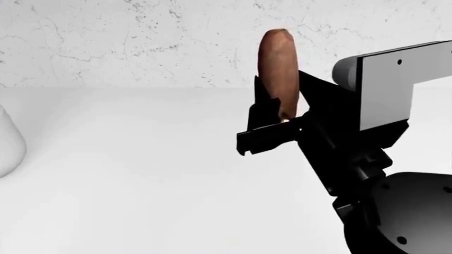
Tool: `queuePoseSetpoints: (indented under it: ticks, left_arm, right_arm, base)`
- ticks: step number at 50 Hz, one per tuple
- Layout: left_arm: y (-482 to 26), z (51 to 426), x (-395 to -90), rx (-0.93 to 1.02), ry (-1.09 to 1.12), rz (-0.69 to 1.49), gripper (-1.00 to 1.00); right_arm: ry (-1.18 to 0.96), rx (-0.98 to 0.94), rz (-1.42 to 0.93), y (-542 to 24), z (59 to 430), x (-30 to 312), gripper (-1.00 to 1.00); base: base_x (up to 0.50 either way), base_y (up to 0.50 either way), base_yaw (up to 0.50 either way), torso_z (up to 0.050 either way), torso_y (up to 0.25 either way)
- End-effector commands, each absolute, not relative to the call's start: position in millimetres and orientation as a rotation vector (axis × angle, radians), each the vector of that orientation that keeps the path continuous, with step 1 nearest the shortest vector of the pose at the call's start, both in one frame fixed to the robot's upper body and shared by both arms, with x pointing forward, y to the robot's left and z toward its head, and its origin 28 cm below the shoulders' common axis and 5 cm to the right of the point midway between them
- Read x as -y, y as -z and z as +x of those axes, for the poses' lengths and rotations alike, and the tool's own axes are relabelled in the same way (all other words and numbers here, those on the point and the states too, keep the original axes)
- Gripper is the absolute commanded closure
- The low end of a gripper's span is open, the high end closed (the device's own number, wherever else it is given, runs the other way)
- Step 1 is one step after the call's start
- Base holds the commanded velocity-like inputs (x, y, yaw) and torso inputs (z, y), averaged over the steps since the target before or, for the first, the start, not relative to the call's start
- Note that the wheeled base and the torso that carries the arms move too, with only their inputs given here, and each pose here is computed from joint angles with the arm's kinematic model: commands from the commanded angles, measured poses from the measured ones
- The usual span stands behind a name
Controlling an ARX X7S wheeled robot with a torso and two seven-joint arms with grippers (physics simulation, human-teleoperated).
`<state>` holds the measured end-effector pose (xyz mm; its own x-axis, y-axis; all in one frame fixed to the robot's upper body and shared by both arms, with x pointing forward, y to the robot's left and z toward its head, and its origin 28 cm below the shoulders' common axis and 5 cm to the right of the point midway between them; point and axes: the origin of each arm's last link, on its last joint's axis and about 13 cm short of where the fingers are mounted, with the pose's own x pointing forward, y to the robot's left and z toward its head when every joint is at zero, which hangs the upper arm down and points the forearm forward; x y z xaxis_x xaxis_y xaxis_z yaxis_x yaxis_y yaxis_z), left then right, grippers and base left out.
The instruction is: Pick the sweet potato, carrot from the counter and place them in the cabinet. Then close the cabinet.
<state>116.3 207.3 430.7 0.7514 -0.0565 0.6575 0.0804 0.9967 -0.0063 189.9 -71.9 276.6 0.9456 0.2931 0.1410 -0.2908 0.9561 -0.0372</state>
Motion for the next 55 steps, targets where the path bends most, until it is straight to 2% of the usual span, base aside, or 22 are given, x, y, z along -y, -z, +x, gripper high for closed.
queuePoseSetpoints:
  ticks: [1,29,55]
  left_arm:
    - [-400.2,110.9,-208.9,0.622,0.078,-0.044,-1.0]
    - [-357.4,114.6,-210.7,0.52,0.075,-0.039,-1.0]
    - [-310.1,127.7,-229.3,0.442,0.054,-0.047,-1.0]
  right_arm:
    - [-0.297,0.163,-0.027,-277.8,190.8,70.9,1.0]
    - [-0.291,0.183,-0.024,-285.5,191.1,69.4,1.0]
    - [-0.37,0.406,0.026,-362.6,166.3,46.6,1.0]
  base:
    - [0.0,0.0,0.0,0.0,0.0]
    - [0.0,0.0,0.0,0.0,0.0]
    - [0.0,0.0,0.0,0.0,0.0]
